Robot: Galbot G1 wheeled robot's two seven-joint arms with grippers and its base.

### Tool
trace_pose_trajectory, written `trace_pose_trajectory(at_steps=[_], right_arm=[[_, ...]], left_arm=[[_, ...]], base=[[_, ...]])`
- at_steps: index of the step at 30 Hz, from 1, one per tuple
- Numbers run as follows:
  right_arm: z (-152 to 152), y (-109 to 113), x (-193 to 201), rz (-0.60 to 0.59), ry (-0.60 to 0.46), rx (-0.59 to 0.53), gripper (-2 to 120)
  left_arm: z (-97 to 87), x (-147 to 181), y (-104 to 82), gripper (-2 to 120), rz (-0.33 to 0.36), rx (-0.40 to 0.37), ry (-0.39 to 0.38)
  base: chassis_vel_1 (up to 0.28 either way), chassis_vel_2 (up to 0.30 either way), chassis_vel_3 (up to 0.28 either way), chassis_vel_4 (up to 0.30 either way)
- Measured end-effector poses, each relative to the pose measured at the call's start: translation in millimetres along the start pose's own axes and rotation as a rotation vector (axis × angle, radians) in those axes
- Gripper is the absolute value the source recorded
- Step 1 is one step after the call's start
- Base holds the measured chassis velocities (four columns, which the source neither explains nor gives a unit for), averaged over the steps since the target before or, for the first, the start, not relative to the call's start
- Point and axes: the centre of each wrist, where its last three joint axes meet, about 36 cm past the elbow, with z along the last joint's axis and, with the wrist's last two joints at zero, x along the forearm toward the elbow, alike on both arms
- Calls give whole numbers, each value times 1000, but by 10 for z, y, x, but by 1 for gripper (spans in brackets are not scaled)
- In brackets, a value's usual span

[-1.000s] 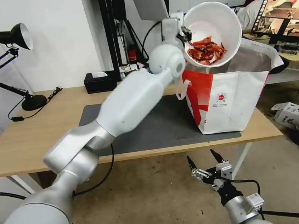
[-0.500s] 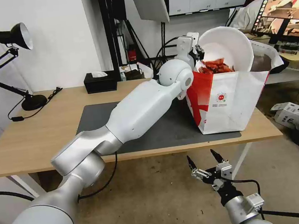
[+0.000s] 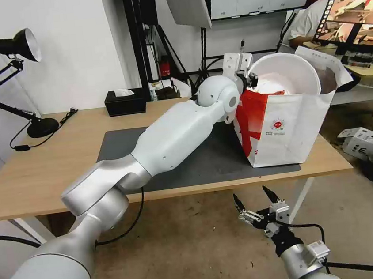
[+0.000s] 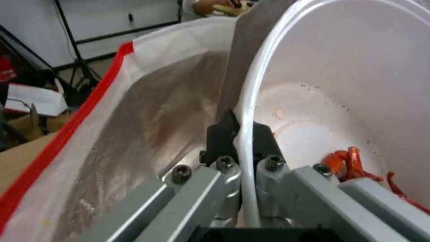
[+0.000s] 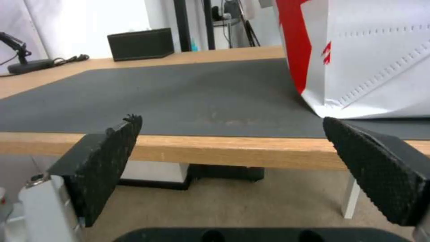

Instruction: Pick up the trash from the table and place it into the takeout bag.

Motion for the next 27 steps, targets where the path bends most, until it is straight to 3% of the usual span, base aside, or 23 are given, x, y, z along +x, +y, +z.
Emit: trace_pose_trajectory(at_steps=[16,27], right_arm=[[0,0,0,0,0,0,100],[0,0,0,0,0,0,100]], left_arm=[[30,-42,-33,0,16,-27,64],[-43,-1,-61,42,13,-5,94]], base=[[0,0,0,0],[0,0,0,0]])
